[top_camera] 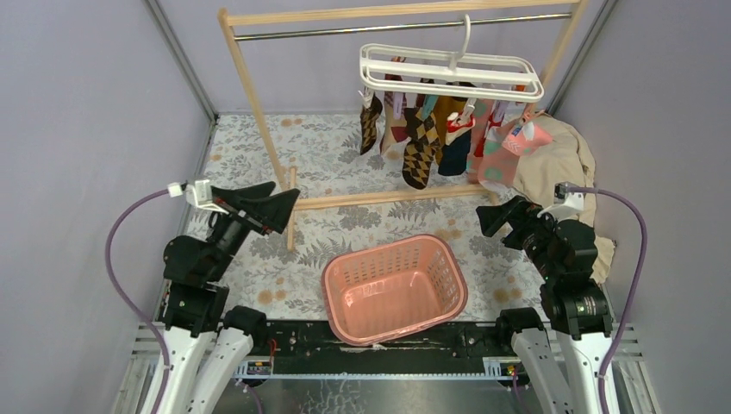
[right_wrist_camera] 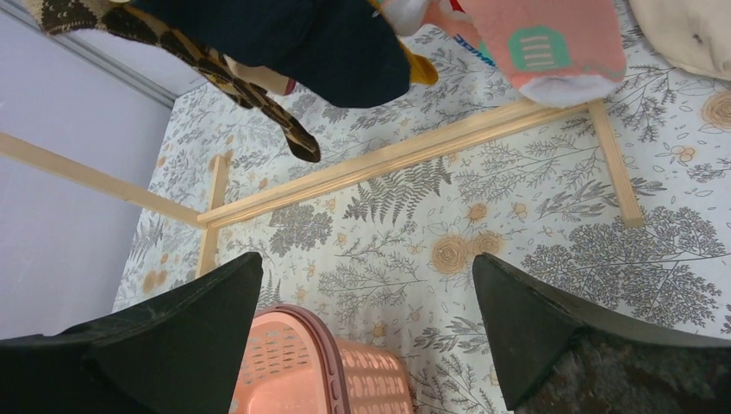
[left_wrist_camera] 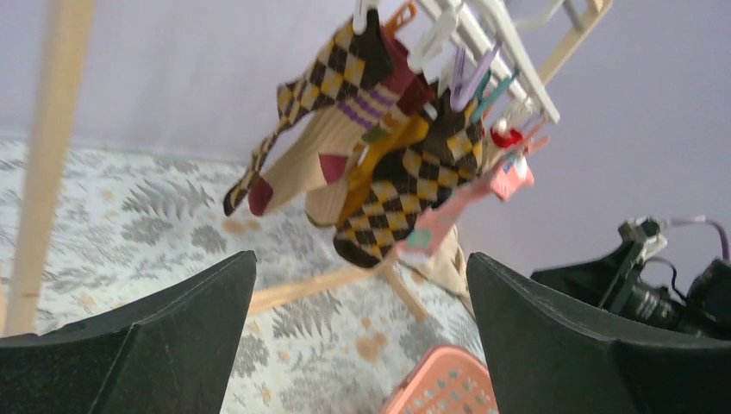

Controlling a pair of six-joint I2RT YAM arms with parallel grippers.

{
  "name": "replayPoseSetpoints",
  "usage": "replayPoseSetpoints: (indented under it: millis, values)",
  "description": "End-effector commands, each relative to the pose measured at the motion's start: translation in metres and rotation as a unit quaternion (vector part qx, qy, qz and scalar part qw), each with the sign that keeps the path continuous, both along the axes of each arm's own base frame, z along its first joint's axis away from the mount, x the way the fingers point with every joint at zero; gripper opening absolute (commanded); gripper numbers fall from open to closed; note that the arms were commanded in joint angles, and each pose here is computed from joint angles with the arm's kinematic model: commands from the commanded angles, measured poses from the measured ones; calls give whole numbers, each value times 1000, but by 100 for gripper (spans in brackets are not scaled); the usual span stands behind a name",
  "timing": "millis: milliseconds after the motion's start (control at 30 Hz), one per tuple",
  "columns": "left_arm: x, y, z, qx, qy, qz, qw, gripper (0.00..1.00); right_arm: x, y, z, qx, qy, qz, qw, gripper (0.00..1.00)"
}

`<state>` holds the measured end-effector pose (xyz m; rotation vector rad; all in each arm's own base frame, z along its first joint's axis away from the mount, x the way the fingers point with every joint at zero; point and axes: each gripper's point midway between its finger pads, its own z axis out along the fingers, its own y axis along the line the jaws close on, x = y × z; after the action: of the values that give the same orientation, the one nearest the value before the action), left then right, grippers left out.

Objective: Remove the socks clipped to the hanger
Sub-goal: Adjust the clothesline at the center of the board.

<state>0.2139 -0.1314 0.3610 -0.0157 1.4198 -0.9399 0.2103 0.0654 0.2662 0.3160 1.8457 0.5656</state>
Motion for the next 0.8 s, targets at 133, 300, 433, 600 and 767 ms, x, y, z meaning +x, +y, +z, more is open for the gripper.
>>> replayPoseSetpoints:
  millis: [133, 300, 433, 600, 767]
  values:
    - [13, 12, -22, 1, 38, 45, 998, 99, 8, 12, 18, -14, -34, 45, 998, 100]
    - [11, 20, -32, -3, 18, 66, 998, 99, 20, 13, 14, -28, -34, 50, 998, 100]
    - [17, 31, -38, 0, 39, 101, 994, 99, 28, 8, -1, -42, -24, 37, 998, 92]
    - [28, 35, -53, 9, 63, 121, 991, 99, 38, -3, -27, -55, 0, 8, 998, 77]
    - [30, 29, -60, 2, 62, 104, 993, 99, 45, 0, -45, -46, 13, 10, 999, 50]
